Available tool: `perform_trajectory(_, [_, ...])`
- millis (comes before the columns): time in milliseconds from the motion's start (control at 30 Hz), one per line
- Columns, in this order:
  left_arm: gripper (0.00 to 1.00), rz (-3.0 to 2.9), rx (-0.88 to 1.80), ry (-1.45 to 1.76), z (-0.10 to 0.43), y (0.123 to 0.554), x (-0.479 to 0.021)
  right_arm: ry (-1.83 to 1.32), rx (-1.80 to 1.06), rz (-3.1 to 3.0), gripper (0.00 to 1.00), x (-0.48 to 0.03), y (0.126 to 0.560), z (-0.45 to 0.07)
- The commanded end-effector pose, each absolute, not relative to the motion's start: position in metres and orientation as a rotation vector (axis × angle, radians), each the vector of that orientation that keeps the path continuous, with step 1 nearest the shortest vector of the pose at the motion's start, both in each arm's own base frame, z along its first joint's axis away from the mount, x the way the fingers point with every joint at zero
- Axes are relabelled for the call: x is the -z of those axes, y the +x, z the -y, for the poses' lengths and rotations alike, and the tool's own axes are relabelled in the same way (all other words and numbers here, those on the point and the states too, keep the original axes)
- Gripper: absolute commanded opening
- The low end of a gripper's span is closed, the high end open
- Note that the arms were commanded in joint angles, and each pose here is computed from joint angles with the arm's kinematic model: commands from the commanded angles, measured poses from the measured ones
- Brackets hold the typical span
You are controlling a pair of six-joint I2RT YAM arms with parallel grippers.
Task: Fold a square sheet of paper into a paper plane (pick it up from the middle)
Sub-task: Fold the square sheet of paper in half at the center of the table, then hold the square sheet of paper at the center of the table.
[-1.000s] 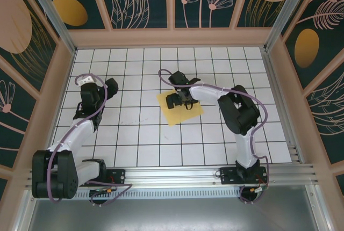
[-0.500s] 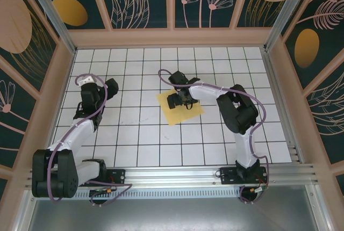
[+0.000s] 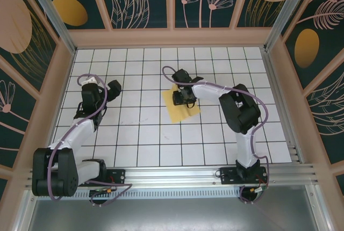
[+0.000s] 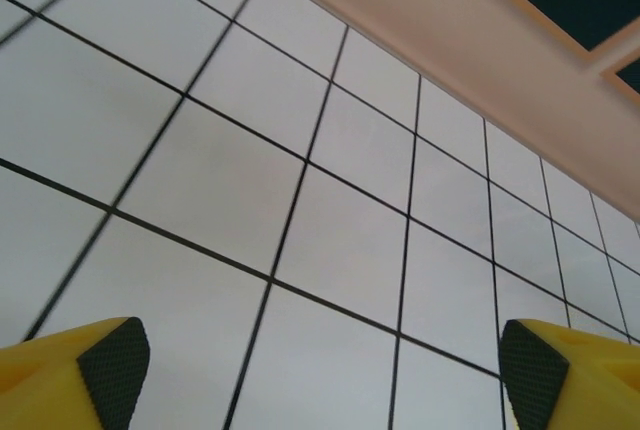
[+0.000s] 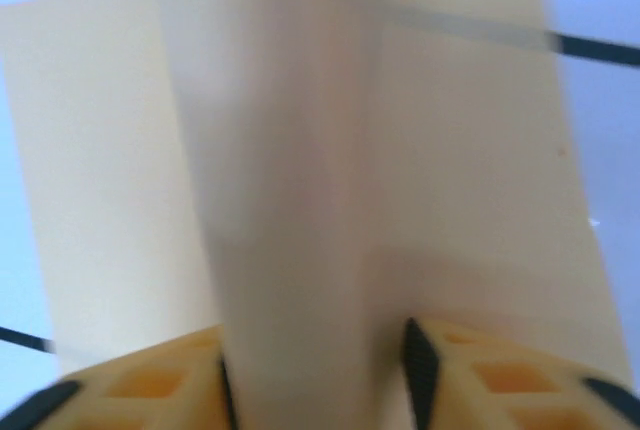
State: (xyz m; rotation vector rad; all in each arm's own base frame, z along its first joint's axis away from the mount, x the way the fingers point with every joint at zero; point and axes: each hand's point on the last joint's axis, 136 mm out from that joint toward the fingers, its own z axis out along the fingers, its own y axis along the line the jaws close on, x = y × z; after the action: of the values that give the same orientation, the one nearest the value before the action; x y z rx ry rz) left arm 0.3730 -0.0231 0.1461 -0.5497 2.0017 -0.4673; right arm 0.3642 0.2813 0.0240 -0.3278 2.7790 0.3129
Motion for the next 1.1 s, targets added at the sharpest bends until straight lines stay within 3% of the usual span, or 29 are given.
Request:
perform_trajectory(0, [0.87, -2.063, 0.622, -0.545, 0.044, 0.365, -0.128, -0.256, -0.72, -2.723, 0.34, -0.067, 0.357, -0.313])
perform_trajectory(67, [0.8, -2.066, 0.694, -0.544, 0.053, 0.363, -0.125, -0.223, -0.925, -2.657, 0.26, -0.091, 0.358, -0.324])
perform_trajectory(267, [0.65, -2.077, 0.8, -0.505, 0.08, 0.363, -0.123, -0.181, -1.248, -2.552, 0.2, -0.12, 0.352, -0.33])
perform_trajectory(500, [0.44, -2.126, 0.954, -0.414, 0.139, 0.365, -0.114, -0.053, -1.291, -2.599, 0.17, -0.086, 0.355, -0.3])
perform_trajectory(1067, [0.12, -2.219, 1.303, -0.199, 0.281, 0.365, -0.088, 0.004, -1.286, -2.722, 0.17, -0.043, 0.343, -0.282])
